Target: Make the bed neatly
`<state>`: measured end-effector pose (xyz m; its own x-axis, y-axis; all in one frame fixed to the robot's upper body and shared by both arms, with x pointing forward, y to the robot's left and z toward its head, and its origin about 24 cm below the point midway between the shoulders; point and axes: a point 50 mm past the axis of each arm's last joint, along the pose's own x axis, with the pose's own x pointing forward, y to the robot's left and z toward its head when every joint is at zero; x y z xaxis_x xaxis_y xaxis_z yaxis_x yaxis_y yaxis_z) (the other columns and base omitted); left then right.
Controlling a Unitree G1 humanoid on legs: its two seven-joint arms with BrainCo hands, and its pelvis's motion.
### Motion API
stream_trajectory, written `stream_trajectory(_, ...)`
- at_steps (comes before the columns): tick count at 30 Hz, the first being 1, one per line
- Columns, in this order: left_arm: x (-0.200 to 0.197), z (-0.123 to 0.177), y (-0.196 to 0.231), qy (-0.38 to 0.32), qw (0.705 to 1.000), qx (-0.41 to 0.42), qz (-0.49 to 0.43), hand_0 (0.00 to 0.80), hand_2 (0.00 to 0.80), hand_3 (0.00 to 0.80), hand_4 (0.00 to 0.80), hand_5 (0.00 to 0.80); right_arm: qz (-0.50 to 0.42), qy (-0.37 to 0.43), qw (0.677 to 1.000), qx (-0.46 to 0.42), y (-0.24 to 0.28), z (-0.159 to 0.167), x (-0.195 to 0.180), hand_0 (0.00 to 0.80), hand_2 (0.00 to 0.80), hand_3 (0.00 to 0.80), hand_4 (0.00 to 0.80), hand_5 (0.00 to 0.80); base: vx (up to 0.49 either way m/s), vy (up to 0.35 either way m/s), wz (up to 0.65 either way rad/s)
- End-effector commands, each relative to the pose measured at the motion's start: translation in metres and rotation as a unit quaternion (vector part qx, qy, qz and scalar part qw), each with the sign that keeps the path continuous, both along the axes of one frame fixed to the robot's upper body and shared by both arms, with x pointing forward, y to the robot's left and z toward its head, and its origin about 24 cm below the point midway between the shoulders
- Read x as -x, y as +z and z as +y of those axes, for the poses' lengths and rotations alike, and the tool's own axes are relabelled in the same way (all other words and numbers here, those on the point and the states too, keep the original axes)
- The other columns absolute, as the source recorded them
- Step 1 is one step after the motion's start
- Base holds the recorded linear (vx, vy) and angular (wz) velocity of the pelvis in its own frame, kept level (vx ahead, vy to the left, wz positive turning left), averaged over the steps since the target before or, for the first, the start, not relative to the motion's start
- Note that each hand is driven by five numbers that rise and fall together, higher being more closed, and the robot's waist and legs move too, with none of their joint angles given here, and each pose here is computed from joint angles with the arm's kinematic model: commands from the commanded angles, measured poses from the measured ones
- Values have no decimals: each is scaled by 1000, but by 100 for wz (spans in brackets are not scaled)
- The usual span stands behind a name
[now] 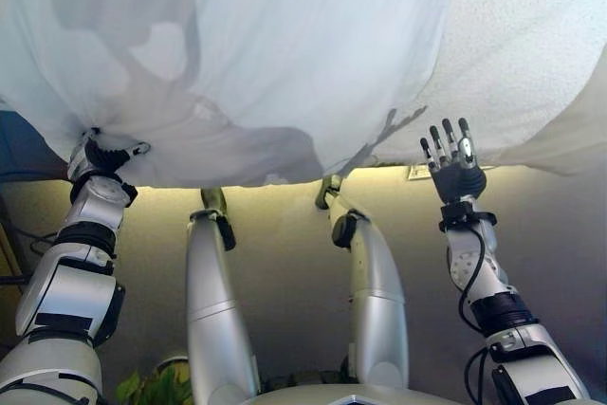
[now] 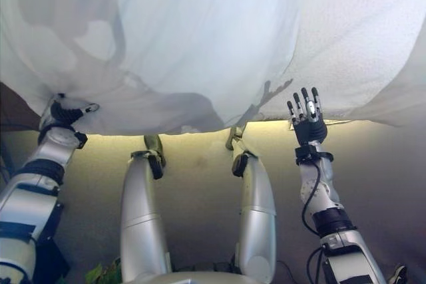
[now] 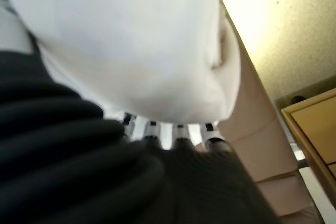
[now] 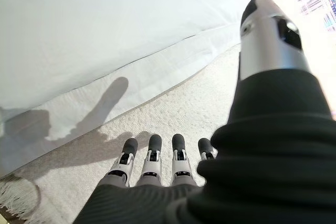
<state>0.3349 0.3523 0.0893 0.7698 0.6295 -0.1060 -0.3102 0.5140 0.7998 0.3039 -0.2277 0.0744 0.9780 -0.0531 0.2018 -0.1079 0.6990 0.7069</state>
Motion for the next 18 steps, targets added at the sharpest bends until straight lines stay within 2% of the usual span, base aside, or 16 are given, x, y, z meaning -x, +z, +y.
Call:
stream_trajectory(1, 102, 13, -122, 152, 956, 110, 228, 0, 0, 0, 0, 0, -44, -11, 999, -26, 15, -9, 6, 0, 0, 0, 0, 0, 65, -54, 7)
stream_trajectory(3, 97, 20, -111, 178, 969, 103, 136, 0, 0, 0, 0, 0, -36, -6, 999, -31, 10, -4, 9, 0, 0, 0, 0, 0, 83, -54, 13)
stream_trajectory(5, 92, 25, -102, 201, 970, 130, 48, 0, 0, 0, 0, 0, -24, -7, 999, -37, 3, -2, 12, 0, 0, 0, 0, 0, 106, -58, 25)
stream_trajectory(7, 89, 29, -93, 215, 961, 166, -46, 0, 0, 0, 0, 0, -10, -13, 999, -43, -3, -1, 16, 0, 0, 0, 0, 0, 117, -33, 28)
stream_trajectory(11, 90, 25, -89, 220, 939, 213, -156, 0, 0, 0, 0, 0, 6, -30, 998, -50, -11, 0, 23, 0, 0, 0, 0, 0, 115, -14, 21)
stream_trajectory(14, 83, 15, -78, 202, 924, 217, -243, 0, 0, 0, 0, 0, 13, -47, 998, -51, -15, 1, 28, 0, 0, 0, 0, 0, 134, -40, 21)
stream_trajectory(18, 69, -7, -54, 140, 908, 214, -332, 0, 0, 0, 0, 0, 17, -69, 996, -61, -25, 2, 38, 0, 0, 0, 0, 0, 117, -98, 30)
